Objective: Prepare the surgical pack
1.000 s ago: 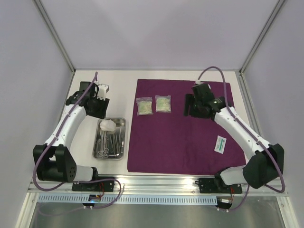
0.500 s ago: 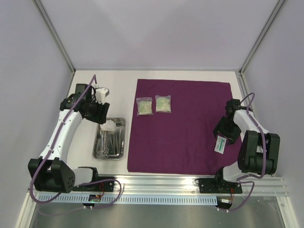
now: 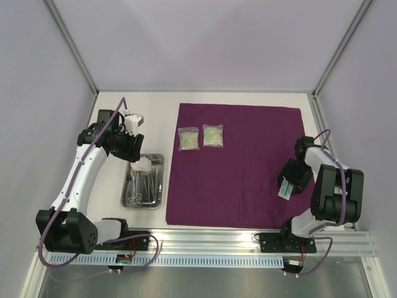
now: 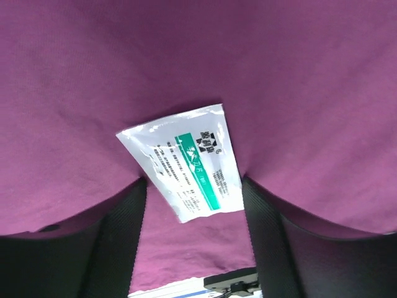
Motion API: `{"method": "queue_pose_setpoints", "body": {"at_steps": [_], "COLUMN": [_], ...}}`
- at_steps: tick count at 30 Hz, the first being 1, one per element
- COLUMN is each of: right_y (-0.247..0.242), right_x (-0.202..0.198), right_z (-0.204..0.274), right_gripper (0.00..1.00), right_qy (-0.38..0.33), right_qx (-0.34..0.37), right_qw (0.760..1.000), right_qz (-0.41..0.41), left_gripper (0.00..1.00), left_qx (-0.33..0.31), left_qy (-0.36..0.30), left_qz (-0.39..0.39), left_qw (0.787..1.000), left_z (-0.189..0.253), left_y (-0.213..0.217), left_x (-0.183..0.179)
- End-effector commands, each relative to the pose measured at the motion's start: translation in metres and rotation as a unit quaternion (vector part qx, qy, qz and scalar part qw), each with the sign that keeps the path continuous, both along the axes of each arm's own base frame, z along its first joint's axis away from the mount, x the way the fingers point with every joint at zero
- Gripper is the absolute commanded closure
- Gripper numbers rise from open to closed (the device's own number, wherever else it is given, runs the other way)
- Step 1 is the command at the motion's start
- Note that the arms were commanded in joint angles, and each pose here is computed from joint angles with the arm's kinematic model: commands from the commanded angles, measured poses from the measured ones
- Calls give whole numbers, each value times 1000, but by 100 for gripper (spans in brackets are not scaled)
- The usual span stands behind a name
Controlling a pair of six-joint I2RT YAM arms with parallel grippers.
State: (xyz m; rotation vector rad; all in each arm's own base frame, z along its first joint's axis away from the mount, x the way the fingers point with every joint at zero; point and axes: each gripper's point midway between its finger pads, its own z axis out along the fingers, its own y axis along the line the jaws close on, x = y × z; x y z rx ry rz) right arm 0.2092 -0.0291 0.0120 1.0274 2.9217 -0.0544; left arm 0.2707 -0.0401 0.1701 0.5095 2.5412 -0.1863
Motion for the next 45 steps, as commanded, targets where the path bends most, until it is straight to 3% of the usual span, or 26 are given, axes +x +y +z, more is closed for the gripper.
{"method": "queue_pose_setpoints", "body": {"at_steps": [1,6,12,15,17,18,21,26,29,34,37,45], "right_y": [8,10,10,8,6,6,5,-6,-3,-1,-2,-1], "right_x": [12,14,16,15,16,16,19,20,21,20,22,24], "right_z": [-6,-8,0,7,12,14,18,21,15,6,9,21], "right_gripper": [40,70,84,82,68,52,50,61,75,86,99,99], "right_qy": [-24,-25,-39,-41,-44,-42,-47,-48,-47,-36,-43,-57], "right_qx": [29,38,33,23,18,18,16,-13,-7,2,-2,-10], "right_qw": [999,999,998,998,999,999,999,999,999,999,999,998], "right_qz": [16,22,24,27,27,26,20,15,16,19,21,35], "left_gripper": [37,37,37,37,37,37,37,37,37,37,37,37], "left_qx": [-4,-8,-7,-7,-7,-7,-8,-7,-7,-7,-7,-8], "left_qy": [-26,-34,-35,-32,-35,-35,-37,-40,-40,-40,-40,-42], "left_qz": [-10,-14,-13,-13,-14,-14,-15,-16,-16,-16,-17,-18], "left_qw": [1000,999,999,999,999,999,999,999,999,999,999,999], "left_z": [13,18,19,19,21,22,23,25,25,25,25,26], "left_y": [-2,-3,-3,-3,-3,-3,-3,-3,-3,-3,-3,-3], "left_x": [3,0,0,-2,-1,-1,-1,-4,-4,-4,-4,-4]}}
